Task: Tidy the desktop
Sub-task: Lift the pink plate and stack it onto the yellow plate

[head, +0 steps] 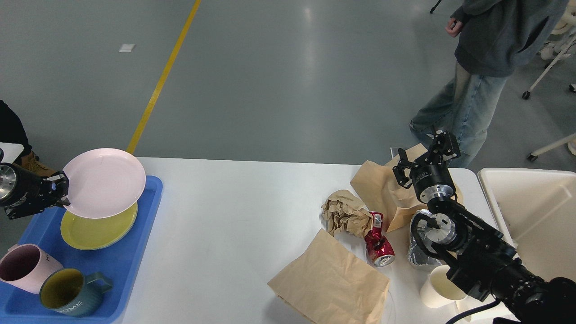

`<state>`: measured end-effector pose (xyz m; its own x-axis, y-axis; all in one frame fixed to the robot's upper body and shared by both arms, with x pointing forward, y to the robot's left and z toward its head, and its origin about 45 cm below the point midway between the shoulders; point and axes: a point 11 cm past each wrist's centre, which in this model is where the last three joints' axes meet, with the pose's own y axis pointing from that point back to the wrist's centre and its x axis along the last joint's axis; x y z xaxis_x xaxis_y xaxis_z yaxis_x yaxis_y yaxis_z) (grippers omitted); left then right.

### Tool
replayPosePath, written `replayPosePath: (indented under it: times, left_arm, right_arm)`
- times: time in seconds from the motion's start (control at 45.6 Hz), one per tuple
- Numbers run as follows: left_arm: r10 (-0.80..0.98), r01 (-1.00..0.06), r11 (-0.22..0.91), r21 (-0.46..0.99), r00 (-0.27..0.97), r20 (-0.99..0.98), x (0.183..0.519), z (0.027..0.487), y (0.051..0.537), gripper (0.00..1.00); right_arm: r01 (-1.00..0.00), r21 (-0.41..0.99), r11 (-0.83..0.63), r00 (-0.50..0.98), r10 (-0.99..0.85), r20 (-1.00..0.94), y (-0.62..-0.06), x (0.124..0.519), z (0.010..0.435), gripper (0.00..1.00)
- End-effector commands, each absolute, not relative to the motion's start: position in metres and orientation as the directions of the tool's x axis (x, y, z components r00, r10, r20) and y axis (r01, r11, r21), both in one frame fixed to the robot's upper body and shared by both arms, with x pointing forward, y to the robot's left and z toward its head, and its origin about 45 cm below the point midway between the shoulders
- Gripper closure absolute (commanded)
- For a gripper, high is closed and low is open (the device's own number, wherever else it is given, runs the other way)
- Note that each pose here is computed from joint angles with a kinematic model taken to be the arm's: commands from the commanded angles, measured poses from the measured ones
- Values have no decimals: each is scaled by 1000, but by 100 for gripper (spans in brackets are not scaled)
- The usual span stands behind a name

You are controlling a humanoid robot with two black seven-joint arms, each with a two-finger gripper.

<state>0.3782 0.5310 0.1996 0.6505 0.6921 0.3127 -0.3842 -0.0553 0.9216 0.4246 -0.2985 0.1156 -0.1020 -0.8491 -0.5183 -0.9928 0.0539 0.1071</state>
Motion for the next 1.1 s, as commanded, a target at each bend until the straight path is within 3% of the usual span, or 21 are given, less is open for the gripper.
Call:
replayPosePath:
  times: [0.0, 0.833, 1.074]
  left_arm:
    - [697, -379, -77, 922, 641, 322, 372, 192, 538, 100]
    - [700, -332, -113, 936, 642, 313, 348, 159, 545, 100]
    - [690, -337, -121, 934, 647, 323, 351, 155, 540, 90]
  right_arm:
    - [-993, 107, 54, -102, -849, -518, -298, 425, 116, 0]
    - [-993, 107, 54, -102, -849, -518, -298, 425, 116, 0]
    - [-993, 108, 54, -103, -849, -518, -299, 424, 115, 0]
